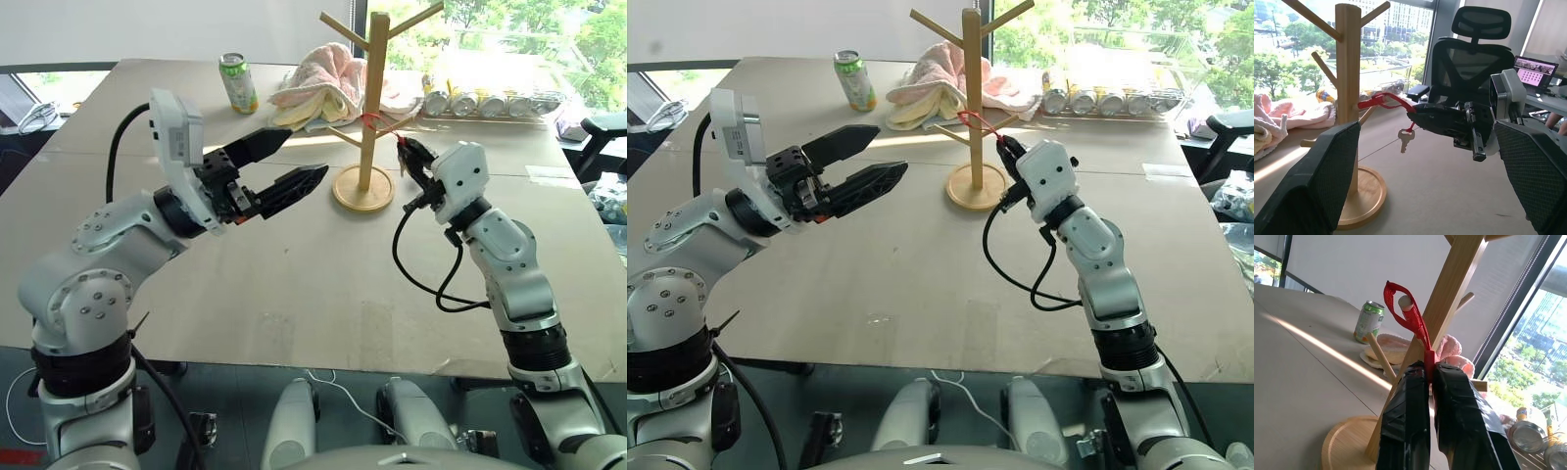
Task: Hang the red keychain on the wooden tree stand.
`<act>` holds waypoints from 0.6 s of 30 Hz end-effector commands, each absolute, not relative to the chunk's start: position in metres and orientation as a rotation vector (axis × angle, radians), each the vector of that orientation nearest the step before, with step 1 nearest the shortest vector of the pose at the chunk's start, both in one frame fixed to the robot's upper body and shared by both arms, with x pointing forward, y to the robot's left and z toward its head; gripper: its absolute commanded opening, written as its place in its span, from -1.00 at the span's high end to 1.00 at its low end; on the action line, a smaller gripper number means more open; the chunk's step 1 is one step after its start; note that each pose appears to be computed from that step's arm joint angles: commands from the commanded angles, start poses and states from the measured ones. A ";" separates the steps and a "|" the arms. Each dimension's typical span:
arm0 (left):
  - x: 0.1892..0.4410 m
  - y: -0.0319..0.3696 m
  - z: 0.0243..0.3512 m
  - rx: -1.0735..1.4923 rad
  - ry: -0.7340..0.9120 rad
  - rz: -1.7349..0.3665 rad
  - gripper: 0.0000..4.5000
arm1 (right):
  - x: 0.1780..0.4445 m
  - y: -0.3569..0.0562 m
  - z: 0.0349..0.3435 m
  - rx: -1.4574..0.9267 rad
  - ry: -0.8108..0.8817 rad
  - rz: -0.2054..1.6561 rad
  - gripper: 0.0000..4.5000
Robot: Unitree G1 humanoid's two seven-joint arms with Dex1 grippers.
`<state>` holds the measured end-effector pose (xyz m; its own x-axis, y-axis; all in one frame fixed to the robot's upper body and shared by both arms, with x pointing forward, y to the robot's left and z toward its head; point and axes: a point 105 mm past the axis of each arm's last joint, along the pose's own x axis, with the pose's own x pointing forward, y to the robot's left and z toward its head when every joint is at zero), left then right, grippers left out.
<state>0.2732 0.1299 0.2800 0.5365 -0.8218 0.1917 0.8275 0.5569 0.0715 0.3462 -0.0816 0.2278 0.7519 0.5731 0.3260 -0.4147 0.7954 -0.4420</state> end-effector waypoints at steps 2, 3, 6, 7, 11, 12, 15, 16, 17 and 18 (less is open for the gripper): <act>0.270 0.129 0.289 -0.002 -0.257 -0.987 -1.00 | 0.349 -0.088 0.247 -0.331 -0.515 0.507 0.98; 0.270 0.129 0.289 -0.002 -0.257 -0.986 -1.00 | 0.351 -0.089 0.247 -0.324 -0.510 0.500 0.98; 0.271 0.128 0.289 -0.002 -0.259 -0.985 -1.00 | 0.357 -0.091 0.247 -0.309 -0.488 0.485 0.98; 0.271 0.128 0.289 -0.002 -0.260 -0.985 -1.00 | 0.359 -0.092 0.246 -0.308 -0.479 0.483 0.98; 0.271 0.128 0.290 -0.001 -0.262 -0.983 -1.00 | 0.363 -0.091 0.245 -0.312 -0.458 0.489 0.98; 0.271 0.128 0.290 -0.001 -0.263 -0.982 -1.00 | 0.364 -0.090 0.245 -0.318 -0.453 0.499 0.98; 0.271 0.128 0.290 0.001 -0.263 -0.979 -1.00 | 0.364 -0.086 0.244 -0.340 -0.443 0.536 0.65; 0.271 0.129 0.289 0.002 -0.263 -0.978 -1.00 | 0.364 -0.085 0.243 -0.349 -0.440 0.550 0.54; 0.271 0.129 0.289 0.002 -0.263 -0.977 -1.00 | 0.363 -0.084 0.243 -0.354 -0.437 0.560 0.34; 0.271 0.129 0.290 0.002 -0.263 -0.976 -1.00 | 0.362 -0.083 0.242 -0.366 -0.436 0.572 0.13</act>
<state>0.2738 0.1299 0.2810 0.5383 -0.8189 0.1990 0.8244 0.5607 0.0775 0.3661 -0.0865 0.2322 0.7814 0.5599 0.2756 -0.4267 0.8017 -0.4187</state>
